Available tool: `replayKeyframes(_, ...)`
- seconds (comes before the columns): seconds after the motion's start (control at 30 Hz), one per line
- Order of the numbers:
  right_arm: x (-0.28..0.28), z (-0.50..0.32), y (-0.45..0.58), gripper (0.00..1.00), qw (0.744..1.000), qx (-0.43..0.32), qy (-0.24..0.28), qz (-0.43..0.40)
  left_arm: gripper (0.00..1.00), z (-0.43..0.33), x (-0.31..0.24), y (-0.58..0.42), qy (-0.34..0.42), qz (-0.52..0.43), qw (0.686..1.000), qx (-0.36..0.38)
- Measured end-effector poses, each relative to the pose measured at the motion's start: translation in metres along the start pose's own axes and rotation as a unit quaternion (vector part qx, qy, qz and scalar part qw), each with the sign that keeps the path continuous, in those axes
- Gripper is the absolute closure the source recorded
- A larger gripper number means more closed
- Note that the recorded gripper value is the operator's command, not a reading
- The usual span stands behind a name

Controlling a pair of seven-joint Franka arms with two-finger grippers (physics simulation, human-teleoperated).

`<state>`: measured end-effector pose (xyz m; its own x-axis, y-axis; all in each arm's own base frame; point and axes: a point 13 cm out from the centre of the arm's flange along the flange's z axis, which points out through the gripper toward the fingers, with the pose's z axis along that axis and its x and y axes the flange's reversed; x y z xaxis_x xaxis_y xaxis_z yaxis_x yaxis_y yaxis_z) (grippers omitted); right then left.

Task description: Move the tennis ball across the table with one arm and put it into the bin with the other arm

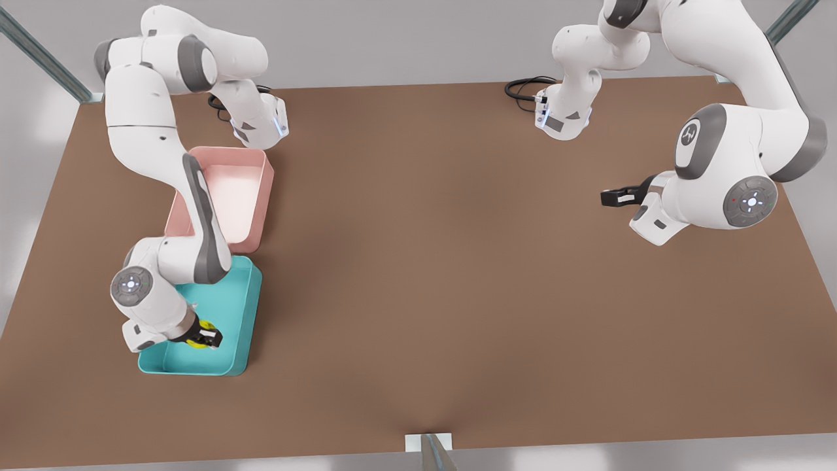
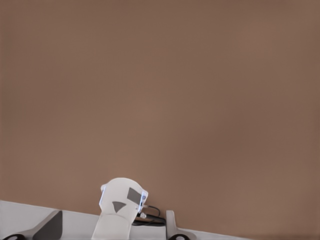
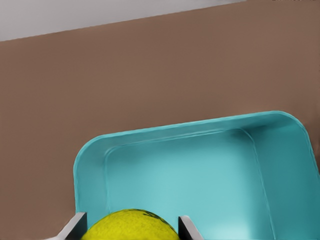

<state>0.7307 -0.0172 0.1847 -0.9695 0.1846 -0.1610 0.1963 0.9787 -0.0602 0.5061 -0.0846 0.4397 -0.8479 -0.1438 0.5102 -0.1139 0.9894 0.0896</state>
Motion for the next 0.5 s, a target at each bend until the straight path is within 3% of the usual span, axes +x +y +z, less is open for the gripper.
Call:
replayKeyframes(0.13, 0.012, 0.012, -0.004, 0.0, 0.998, 0.006, 0.028, -0.052, 0.0, 0.002, 0.002, 0.002, 0.011, 0.0, 1.0, 0.007)
replayKeyframes(0.2, 0.026, -0.005, 0.043, 0.0, 0.996, -0.022, 0.058, -0.065, 0.0, 0.001, 0.002, 0.017, 0.028, -0.01, 0.999, 0.037)
replayKeyframes(0.3, 0.026, -0.081, 0.105, 0.0, 0.991, -0.045, 0.085, -0.092, 0.0, -0.003, 0.002, 0.028, 0.033, -0.014, 0.997, 0.067)
replayKeyframes(0.37, 0.029, -0.171, 0.12, 0.0, 0.99, -0.032, 0.073, -0.12, 0.0, -0.008, 0.001, 0.027, 0.025, -0.008, 0.997, 0.077)
replayKeyframes(0.5, 0.069, -0.274, 0.03, 0.0, 0.993, -0.014, 0.087, -0.082, 0.0, -0.011, -0.003, 0.024, 0.014, 0.005, 0.996, 0.085)
